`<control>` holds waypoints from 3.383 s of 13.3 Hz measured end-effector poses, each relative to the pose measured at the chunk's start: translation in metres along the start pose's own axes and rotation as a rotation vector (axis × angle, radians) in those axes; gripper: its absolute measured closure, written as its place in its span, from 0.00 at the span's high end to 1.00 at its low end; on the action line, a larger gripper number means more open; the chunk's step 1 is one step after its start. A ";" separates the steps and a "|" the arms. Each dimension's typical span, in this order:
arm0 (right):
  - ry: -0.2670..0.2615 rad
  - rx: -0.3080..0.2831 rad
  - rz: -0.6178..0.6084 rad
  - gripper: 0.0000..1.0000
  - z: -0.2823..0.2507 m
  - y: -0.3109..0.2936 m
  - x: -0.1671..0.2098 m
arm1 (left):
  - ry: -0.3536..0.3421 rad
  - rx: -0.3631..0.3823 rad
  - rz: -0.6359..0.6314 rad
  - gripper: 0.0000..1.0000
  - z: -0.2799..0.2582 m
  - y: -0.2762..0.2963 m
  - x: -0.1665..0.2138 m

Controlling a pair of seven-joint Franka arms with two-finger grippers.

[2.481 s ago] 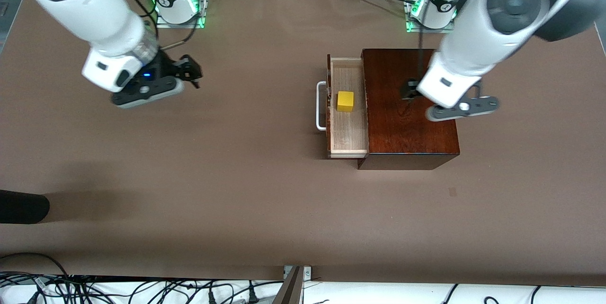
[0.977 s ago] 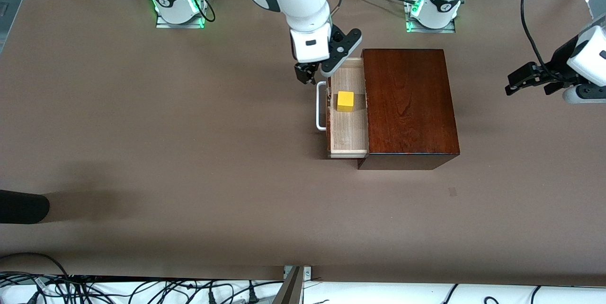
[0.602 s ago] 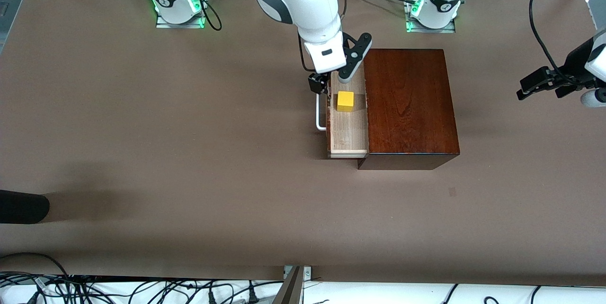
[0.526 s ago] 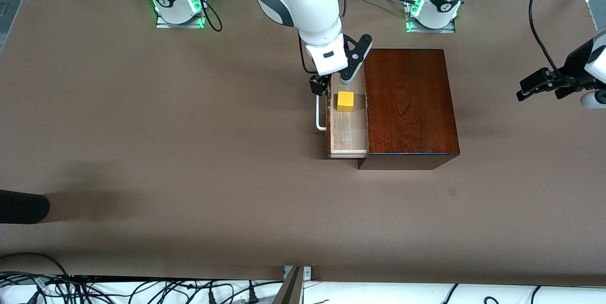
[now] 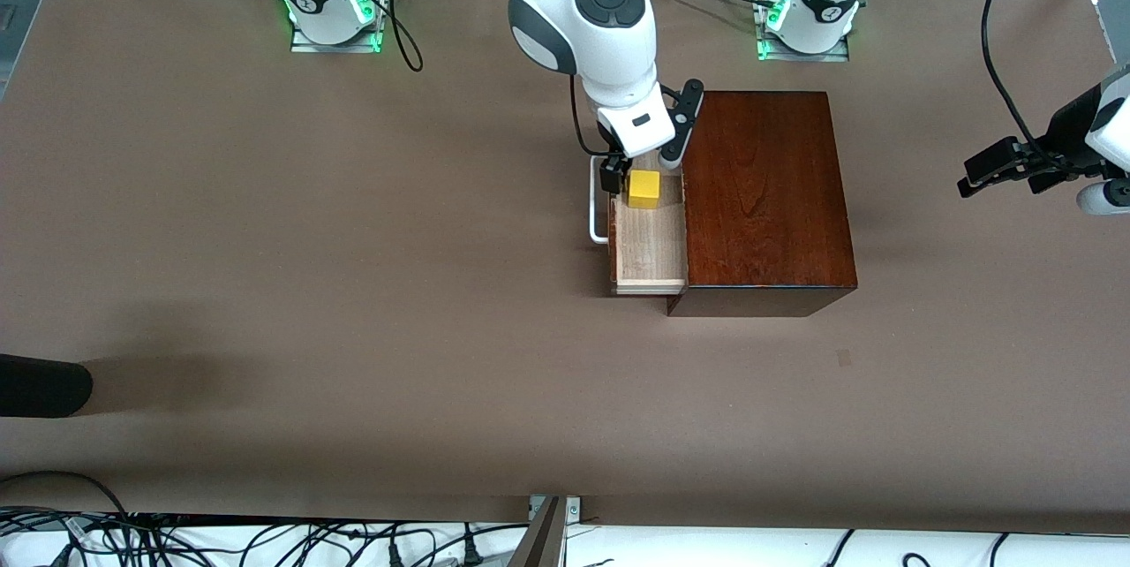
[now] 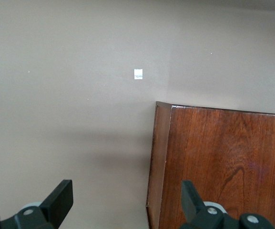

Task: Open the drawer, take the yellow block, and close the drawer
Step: 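Lower the right gripper over the yellow cube inside the drawer, then close the right gripper on the yellow cube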

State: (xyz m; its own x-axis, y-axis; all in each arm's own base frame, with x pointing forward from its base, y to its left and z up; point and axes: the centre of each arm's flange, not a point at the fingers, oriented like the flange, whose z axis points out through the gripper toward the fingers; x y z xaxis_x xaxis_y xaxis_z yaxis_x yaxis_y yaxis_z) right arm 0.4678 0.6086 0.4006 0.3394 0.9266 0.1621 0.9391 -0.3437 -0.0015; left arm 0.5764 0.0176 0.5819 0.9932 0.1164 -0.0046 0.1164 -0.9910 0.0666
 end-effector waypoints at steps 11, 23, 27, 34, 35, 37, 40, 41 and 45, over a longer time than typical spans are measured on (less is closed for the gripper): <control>0.019 -0.050 -0.066 1.00 0.050 0.002 0.008 | -0.012 -0.013 -0.019 1.00 0.007 -0.008 0.004; -0.016 -0.068 -0.100 1.00 0.091 -0.022 0.011 | -0.010 -0.013 -0.030 1.00 0.006 -0.014 0.004; -0.022 -0.069 -0.094 0.85 0.096 -0.022 0.010 | -0.017 -0.011 -0.032 1.00 0.010 -0.015 0.006; -0.022 -0.070 -0.082 0.56 0.096 -0.022 0.010 | -0.018 -0.010 -0.032 1.00 0.011 -0.014 0.007; -0.022 -0.070 -0.081 0.56 0.096 -0.022 0.010 | -0.018 -0.010 -0.032 1.00 0.011 -0.014 0.007; -0.023 -0.070 -0.081 0.56 0.096 -0.022 0.010 | -0.018 -0.010 -0.032 1.00 0.011 -0.014 0.007; -0.046 -0.063 -0.077 0.56 0.094 -0.024 0.009 | -0.018 -0.010 -0.032 1.00 0.011 -0.014 0.007; -0.054 -0.061 -0.070 0.56 0.090 -0.025 0.010 | -0.018 -0.010 -0.032 1.00 0.011 -0.014 0.007; -0.077 -0.054 -0.061 0.56 0.060 -0.029 0.016 | -0.018 -0.010 -0.032 1.00 0.011 -0.015 0.007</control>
State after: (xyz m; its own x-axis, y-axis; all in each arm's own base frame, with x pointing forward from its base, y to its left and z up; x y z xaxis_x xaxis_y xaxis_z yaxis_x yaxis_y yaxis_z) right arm 0.4496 0.6425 0.3438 0.2870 0.9543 0.0835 0.9545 -0.2923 0.0594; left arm 0.5816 0.0321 0.5695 0.9888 0.1471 -0.0249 0.1486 -0.9859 0.0765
